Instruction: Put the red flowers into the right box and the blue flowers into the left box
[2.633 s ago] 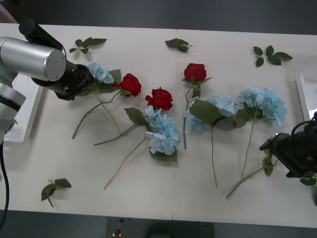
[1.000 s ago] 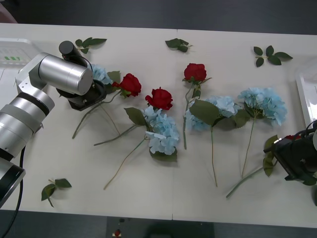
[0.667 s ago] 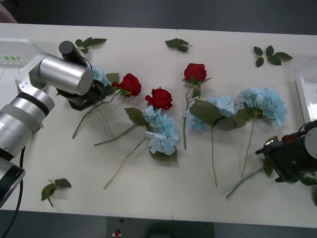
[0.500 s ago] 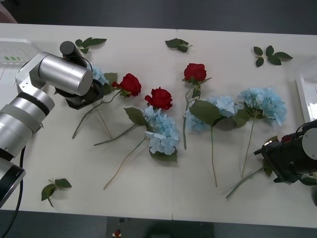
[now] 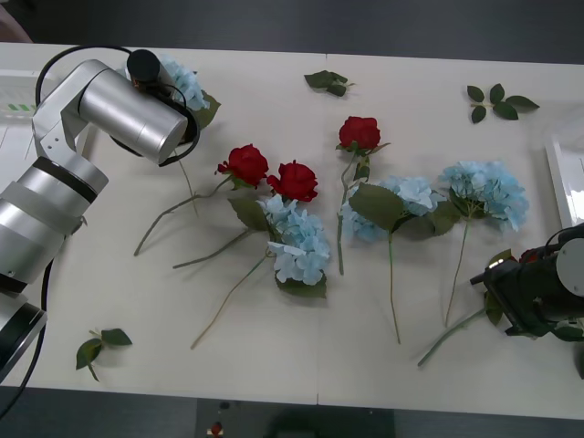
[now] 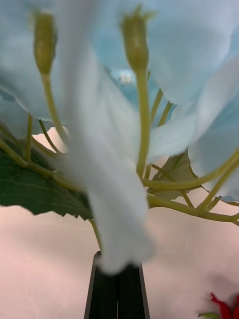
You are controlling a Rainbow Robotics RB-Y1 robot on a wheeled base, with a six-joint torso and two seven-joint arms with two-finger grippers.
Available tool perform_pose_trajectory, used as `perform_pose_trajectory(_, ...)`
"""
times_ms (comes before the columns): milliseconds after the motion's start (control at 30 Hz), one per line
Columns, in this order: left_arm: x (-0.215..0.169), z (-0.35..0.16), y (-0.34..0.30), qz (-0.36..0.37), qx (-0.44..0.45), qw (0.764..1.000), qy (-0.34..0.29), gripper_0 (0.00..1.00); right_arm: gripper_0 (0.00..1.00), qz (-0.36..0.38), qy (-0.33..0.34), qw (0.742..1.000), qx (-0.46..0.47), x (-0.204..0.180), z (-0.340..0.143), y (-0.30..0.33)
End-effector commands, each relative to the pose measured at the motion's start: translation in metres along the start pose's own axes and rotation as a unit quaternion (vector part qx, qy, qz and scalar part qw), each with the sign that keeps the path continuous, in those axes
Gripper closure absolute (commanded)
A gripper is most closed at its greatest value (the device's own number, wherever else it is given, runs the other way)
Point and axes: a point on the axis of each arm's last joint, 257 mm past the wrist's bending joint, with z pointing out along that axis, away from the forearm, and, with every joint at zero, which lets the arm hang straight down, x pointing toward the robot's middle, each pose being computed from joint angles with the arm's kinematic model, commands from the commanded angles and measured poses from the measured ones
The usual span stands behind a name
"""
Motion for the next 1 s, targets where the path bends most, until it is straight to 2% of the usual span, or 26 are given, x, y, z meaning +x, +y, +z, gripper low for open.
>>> perform_pose_trajectory(33, -0.068, -0.035, -0.015, 0.050, 0.009, 0.994, -0.093, 1.00, 0.15, -0.021, 0.001, 1.000, 0.001, 0.001, 0.000, -0.003)
perform_pose_trajectory(67, -0.073, -0.037, -0.014, 0.054, 0.006, 0.993, -0.102, 1.00, 0.26, -0.021, 0.001, 1.000, 0.001, 0.001, 0.000, -0.003)
perform_pose_trajectory(133, -0.089, -0.046, -0.011, 0.069, -0.005, 0.989, -0.131, 1.00, 0.64, -0.022, 0.002, 1.000, 0.002, 0.002, 0.001, -0.004)
perform_pose_trajectory(167, -0.096, -0.051, -0.010, 0.076, -0.011, 0.987, -0.144, 1.00, 0.80, -0.023, 0.002, 1.000, 0.003, 0.003, 0.002, -0.004)
perform_pose_trajectory(200, -0.100, -0.053, -0.009, 0.078, -0.015, 0.985, -0.151, 1.00, 0.87, -0.024, 0.001, 1.000, 0.004, 0.003, 0.002, -0.005)
perform_pose_trajectory(233, -0.108, -0.057, -0.005, 0.084, -0.023, 0.982, -0.165, 1.00, 1.00, -0.024, 0.002, 1.000, 0.004, 0.003, 0.002, -0.005)
perform_pose_trajectory(667, -0.195, -0.121, 0.044, 0.139, -0.093, 0.943, -0.289, 1.00, 1.00, -0.033, 0.005, 0.999, 0.005, 0.003, -0.002, -0.001)
perform_pose_trajectory(833, -0.216, -0.142, 0.064, 0.152, -0.092, 0.937, -0.299, 1.00, 1.00, -0.048, -0.002, 0.999, -0.009, -0.003, -0.021, 0.013)
perform_pose_trajectory(1000, -0.228, -0.152, 0.105, 0.159, -0.096, 0.944, -0.274, 1.00, 1.00, -0.072, -0.021, 0.997, -0.025, -0.011, -0.055, 0.028)
